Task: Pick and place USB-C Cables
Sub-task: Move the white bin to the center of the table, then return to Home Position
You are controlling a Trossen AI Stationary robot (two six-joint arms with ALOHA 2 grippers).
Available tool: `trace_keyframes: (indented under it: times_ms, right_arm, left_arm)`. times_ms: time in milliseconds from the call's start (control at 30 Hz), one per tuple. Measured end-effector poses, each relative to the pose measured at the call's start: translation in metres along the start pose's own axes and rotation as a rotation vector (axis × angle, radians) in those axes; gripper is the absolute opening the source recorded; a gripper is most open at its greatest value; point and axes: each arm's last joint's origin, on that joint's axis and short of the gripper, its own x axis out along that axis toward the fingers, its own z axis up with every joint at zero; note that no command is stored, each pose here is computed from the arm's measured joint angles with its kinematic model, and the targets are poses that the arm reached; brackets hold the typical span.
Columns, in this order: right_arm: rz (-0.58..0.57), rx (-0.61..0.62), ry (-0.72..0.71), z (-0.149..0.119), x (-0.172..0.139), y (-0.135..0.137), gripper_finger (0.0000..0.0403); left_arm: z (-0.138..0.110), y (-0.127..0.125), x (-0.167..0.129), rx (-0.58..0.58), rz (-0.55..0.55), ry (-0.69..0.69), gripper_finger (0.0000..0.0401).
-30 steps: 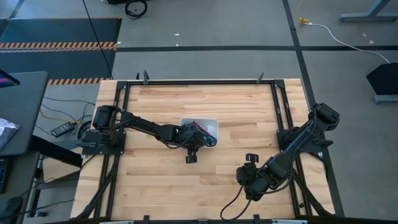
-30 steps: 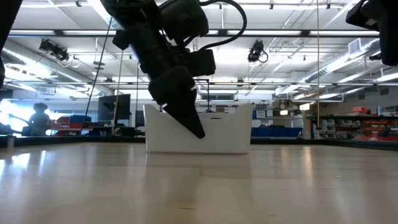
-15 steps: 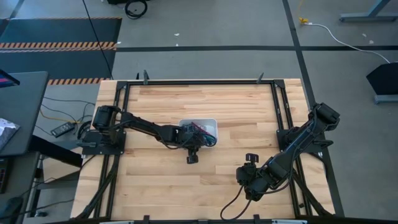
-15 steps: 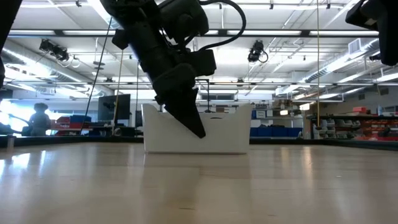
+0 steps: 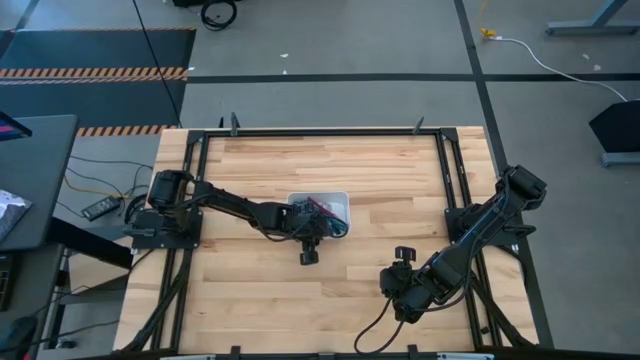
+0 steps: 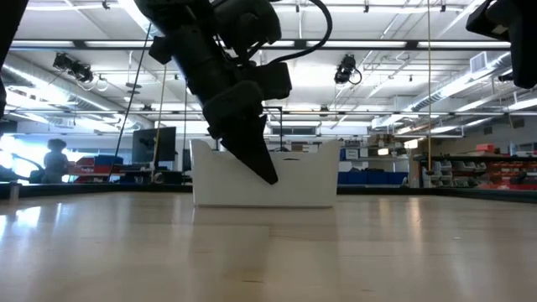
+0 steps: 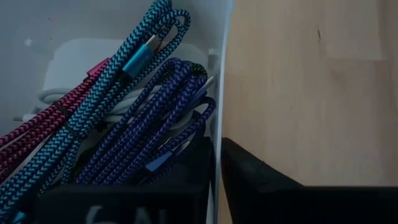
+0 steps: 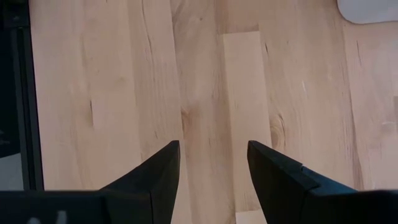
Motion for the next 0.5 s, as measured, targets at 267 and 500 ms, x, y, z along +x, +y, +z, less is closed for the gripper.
trace_keyframes:
  times_ms: [267, 500]
  right_arm:
    - [0.000, 0.000, 0.000, 0.000, 0.000, 0.000, 0.0194]
    - [0.000, 0.000, 0.000, 0.000, 0.000, 0.000, 0.0194]
  left_arm:
    - [0.001, 0.000, -0.001, -0.033, -0.002, -0.011, 0.0075]
    - [0.009, 0.001, -0.017, -0.026, -0.009, -0.057, 0.0085]
